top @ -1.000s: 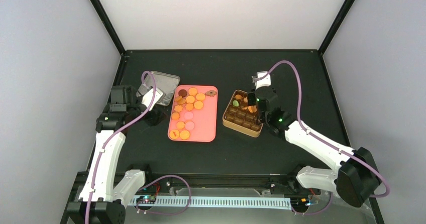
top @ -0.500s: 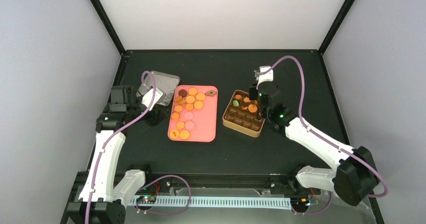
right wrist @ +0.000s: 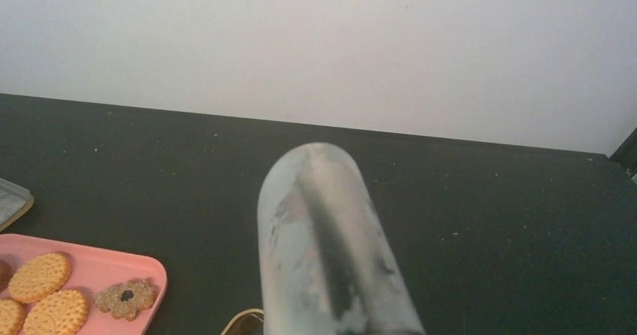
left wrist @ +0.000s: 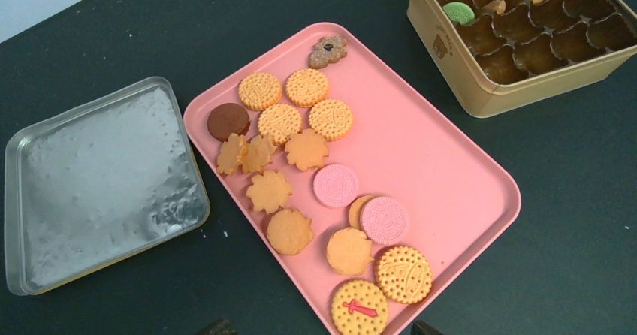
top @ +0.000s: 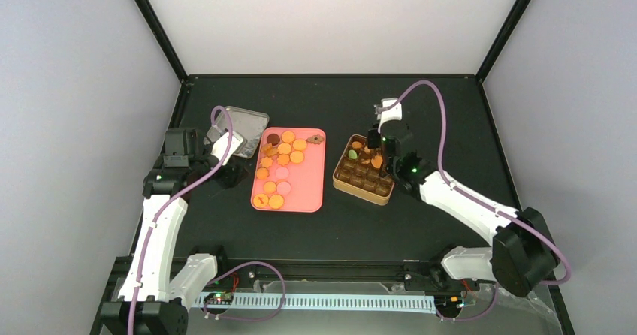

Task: Pack the cookies
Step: Move the packing box to the center of the board.

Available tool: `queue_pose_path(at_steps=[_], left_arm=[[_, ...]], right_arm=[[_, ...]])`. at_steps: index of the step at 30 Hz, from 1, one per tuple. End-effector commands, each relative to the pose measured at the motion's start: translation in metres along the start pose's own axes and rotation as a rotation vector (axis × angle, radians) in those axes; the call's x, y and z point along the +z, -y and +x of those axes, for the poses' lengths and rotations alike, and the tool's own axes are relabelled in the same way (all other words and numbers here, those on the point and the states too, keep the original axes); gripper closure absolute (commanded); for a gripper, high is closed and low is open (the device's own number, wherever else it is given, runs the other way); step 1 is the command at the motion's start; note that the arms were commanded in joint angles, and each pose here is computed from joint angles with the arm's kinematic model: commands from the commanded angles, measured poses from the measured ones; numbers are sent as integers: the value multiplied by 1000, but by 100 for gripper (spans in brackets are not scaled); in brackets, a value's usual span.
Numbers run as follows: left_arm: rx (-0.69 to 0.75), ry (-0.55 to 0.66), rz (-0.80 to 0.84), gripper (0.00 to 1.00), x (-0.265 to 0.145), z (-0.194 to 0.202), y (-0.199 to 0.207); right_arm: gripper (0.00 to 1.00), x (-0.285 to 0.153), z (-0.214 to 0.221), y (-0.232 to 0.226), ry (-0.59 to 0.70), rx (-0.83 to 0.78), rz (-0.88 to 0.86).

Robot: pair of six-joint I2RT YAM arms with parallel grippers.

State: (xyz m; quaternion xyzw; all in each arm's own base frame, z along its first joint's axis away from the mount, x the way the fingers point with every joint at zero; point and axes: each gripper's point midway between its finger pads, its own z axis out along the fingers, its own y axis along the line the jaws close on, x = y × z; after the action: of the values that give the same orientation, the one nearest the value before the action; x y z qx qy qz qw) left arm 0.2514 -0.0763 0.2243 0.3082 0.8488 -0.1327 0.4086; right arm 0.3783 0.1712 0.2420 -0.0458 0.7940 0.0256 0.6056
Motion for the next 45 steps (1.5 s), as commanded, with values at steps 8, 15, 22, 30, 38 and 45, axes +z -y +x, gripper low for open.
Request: queue_pose_path(at_steps=[8, 15, 22, 30, 38, 45], left_arm=[[-4, 13, 14, 38, 2, -3, -1], [-6, 14, 16, 38, 2, -3, -1], [7, 9, 4, 38, -1, -2, -1], [10, 6, 4, 38, 0, 0, -1], [-6, 8, 16, 38, 2, 1, 0], [-2, 9, 13, 38, 1, 2, 0]], right_arm=[[77, -37, -15, 22, 69, 84, -4], [76, -36, -29, 25, 100, 72, 21], [75, -11, -30, 38, 82, 44, 108], [75, 4, -13, 61, 28, 42, 177], [75, -7, -21, 74, 51, 39, 214], [79, -15, -23, 84, 58, 64, 245]])
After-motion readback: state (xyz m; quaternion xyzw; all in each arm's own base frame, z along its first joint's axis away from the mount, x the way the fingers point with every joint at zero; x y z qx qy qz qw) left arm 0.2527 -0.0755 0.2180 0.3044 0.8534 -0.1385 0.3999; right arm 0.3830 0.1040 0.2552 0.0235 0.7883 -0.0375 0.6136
